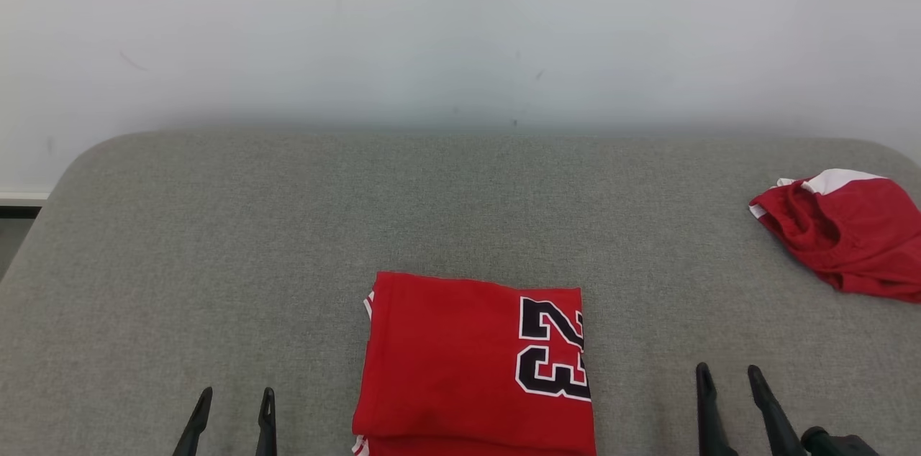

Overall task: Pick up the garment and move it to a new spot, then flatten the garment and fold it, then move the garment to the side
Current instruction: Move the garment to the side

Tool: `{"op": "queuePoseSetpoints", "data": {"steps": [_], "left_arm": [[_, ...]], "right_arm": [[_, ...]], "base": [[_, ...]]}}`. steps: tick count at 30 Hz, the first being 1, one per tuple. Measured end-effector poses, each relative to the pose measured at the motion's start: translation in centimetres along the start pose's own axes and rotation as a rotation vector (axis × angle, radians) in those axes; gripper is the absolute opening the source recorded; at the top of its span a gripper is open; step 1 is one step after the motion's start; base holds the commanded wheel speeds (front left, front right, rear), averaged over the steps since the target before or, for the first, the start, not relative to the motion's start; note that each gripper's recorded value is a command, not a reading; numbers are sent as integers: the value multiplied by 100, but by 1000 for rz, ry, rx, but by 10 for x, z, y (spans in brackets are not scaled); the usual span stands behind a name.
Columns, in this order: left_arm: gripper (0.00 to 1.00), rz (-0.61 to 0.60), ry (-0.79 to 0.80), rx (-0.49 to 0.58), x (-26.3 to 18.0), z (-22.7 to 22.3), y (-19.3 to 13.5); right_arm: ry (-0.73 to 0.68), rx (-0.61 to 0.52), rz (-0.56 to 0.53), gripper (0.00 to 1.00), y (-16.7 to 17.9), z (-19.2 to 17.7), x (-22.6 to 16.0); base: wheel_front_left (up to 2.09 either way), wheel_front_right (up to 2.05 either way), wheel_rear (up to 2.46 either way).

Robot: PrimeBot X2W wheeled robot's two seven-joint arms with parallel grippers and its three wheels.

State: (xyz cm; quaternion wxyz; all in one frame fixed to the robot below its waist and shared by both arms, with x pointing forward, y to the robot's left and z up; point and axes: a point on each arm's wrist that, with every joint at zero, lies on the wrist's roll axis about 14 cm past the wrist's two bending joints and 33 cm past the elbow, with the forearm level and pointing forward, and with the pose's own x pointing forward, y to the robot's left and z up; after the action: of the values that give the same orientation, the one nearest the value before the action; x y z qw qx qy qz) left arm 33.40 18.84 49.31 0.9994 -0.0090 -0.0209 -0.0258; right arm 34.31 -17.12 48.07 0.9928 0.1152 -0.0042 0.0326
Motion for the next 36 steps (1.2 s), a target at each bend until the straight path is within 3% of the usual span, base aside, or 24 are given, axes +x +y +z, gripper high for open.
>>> {"op": "queuePoseSetpoints", "data": {"steps": [9,16,22,34,35,36], "left_arm": [[100,4,6,-2,-2,-2,1],[100,15,21,-6,-6,-6,2],[100,29,24,-10,-9,-7,6],[100,46,27,-9,-14,-8,12],[100,48,26,-9,-14,-7,12],[100,48,25,-9,-14,-7,13]], "right_arm": [[52,6,103,100,34,-15,27],[215,-29,189,100,61,-55,56],[329,-35,184,100,63,-78,69],[510,-4,199,100,74,-116,59],[512,6,198,52,75,-116,59],[515,11,199,31,77,-116,59]], "base": [[0,0,0],[0,0,0],[0,0,0],[0,0,0],[0,0,0],[0,0,0]]}}
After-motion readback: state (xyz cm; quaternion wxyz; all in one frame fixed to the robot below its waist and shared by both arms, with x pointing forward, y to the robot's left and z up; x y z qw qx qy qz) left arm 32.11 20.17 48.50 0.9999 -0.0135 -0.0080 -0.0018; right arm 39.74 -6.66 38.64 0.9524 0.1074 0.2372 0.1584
